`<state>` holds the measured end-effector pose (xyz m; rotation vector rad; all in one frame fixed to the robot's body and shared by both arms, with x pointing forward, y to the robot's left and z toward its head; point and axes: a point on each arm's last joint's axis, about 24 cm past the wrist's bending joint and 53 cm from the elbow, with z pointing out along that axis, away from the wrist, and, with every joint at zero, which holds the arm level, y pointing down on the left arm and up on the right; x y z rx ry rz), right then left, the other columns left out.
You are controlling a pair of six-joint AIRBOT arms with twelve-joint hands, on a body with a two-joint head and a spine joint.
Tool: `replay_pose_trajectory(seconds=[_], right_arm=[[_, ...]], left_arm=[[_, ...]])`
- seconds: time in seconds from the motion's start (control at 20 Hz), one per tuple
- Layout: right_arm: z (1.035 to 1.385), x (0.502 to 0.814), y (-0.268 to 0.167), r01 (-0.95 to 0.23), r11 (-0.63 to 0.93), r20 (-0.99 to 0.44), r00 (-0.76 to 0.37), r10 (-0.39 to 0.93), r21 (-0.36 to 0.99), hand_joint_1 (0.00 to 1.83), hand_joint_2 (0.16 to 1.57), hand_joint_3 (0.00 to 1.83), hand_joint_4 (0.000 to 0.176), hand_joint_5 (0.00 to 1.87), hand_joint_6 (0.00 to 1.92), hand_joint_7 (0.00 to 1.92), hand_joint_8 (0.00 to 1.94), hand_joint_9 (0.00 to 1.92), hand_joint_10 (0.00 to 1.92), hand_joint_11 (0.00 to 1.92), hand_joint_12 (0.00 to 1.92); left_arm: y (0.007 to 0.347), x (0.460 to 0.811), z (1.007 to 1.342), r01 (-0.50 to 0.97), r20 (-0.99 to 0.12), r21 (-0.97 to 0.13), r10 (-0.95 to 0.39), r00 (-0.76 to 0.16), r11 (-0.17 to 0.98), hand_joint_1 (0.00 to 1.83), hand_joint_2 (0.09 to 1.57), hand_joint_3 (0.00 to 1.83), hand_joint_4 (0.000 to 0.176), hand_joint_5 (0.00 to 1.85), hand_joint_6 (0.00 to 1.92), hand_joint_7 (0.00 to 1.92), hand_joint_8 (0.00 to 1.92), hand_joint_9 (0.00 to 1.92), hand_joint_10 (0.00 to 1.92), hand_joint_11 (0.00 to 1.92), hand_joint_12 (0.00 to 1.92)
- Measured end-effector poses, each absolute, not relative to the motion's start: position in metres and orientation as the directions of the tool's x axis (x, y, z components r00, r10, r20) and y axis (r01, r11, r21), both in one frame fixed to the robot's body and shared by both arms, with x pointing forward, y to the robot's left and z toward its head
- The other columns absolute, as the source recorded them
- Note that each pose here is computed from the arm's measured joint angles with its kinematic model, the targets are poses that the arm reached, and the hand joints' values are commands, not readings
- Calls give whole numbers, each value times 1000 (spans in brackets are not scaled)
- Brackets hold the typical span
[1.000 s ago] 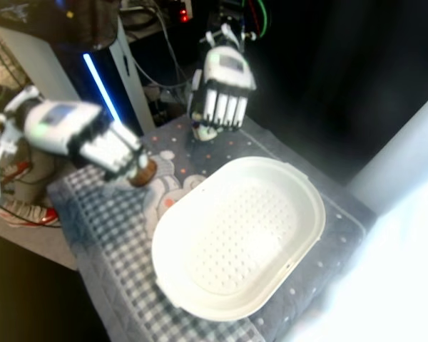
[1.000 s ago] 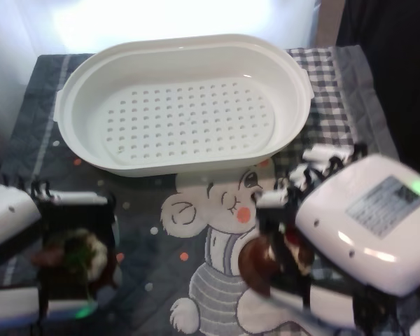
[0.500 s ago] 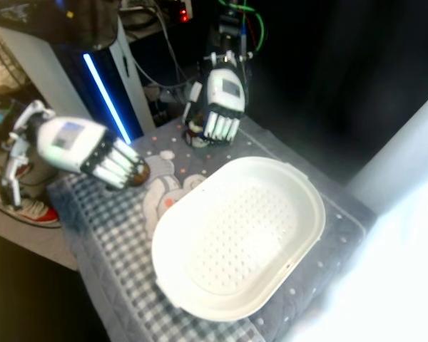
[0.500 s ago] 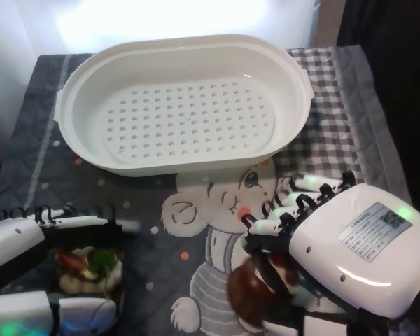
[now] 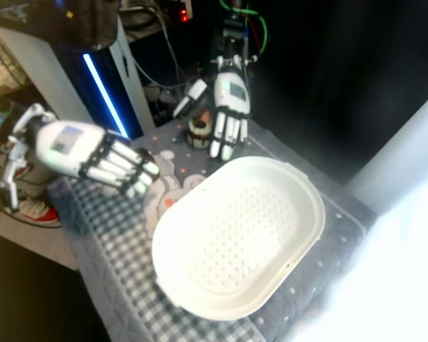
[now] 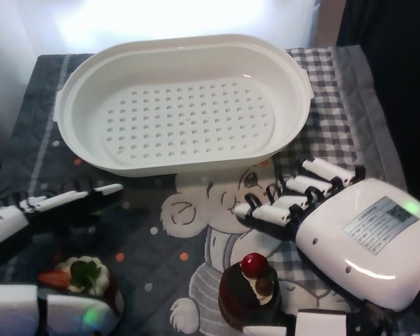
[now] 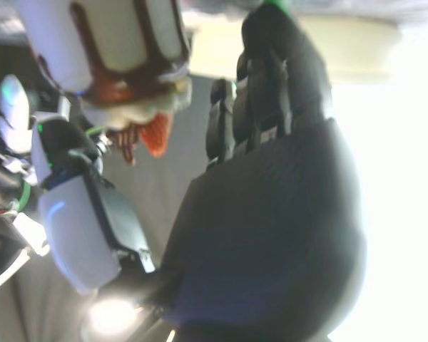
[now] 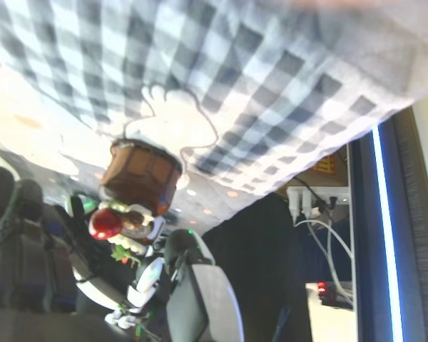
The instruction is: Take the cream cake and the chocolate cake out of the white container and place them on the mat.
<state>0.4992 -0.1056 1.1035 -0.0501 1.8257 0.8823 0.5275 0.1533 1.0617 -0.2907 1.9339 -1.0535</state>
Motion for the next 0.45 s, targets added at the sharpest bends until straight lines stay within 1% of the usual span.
replay_pose_trajectory(seconds=[0.05, 0.1, 0.15, 0.2, 0.25, 0.3, 0.35, 0.4, 0.45], right_arm=[[1109, 502, -110, -427, 732, -833, -420, 359, 531, 349, 989, 27, 0, 437, 775, 516, 1192, 505, 1438, 399, 1759], [1116, 507, -116, -425, 736, -840, -396, 371, 526, 228, 1018, 53, 0, 383, 1097, 518, 1365, 545, 1493, 397, 1754], [1125, 512, -122, -419, 732, -837, -370, 403, 537, 241, 1022, 66, 0, 404, 1231, 549, 1425, 593, 1502, 434, 1726], [1137, 521, -132, -419, 728, -839, -321, 440, 542, 308, 1020, 84, 0, 477, 1329, 614, 1468, 624, 1515, 469, 1726], [1140, 523, -134, -421, 728, -840, -307, 447, 541, 422, 994, 98, 0, 607, 1374, 759, 1514, 758, 1586, 643, 1751], [1149, 529, -141, -428, 731, -847, -264, 462, 532, 360, 953, 272, 0, 635, 1417, 780, 1562, 775, 1621, 699, 1765], [1156, 533, -146, -432, 728, -846, -234, 479, 532, 360, 953, 272, 0, 635, 1417, 780, 1562, 775, 1621, 699, 1765], [1171, 538, -156, -443, 733, -851, -175, 495, 517, 271, 1021, 325, 0, 526, 1603, 719, 1724, 747, 1811, 718, 1902], [1181, 541, -164, -450, 741, -858, -137, 494, 498, 164, 965, 377, 0, 471, 1689, 715, 1752, 750, 1823, 684, 1917]], left_arm=[[158, 530, 1065, 193, -596, -769, -574, -561, 610, 195, 1056, 9, 12, 520, 33, 768, 112, 592, 565, 281, 1164], [163, 533, 1067, 189, -596, -772, -588, -546, 607, 243, 1151, 6, 0, 573, 29, 893, 150, 689, 634, 309, 1175], [172, 537, 1071, 177, -586, -784, -618, -524, 595, 289, 1204, 2, 0, 600, 21, 944, 164, 736, 677, 328, 1181], [189, 542, 1087, 182, -595, -790, -658, -462, 586, 333, 1216, 1, 0, 669, 30, 1018, 191, 829, 718, 437, 1287], [194, 544, 1093, 187, -600, -789, -669, -439, 585, 381, 1173, 0, 0, 728, 28, 1055, 220, 852, 849, 508, 1412], [205, 549, 1114, 221, -616, -785, -694, -372, 578, 416, 1169, 0, 0, 752, 22, 1068, 233, 869, 901, 567, 1435], [212, 553, 1131, 254, -629, -777, -705, -326, 576, 416, 1169, 0, 0, 752, 22, 1068, 233, 869, 901, 567, 1435], [222, 558, 1160, 318, -652, -753, -716, -249, 576, 515, 1147, 0, 0, 870, 19, 1187, 179, 1061, 714, 772, 1291], [227, 560, 1173, 347, -659, -741, -723, -210, 575, 589, 1130, 0, 0, 882, 9, 1182, 134, 1075, 627, 780, 1221]])
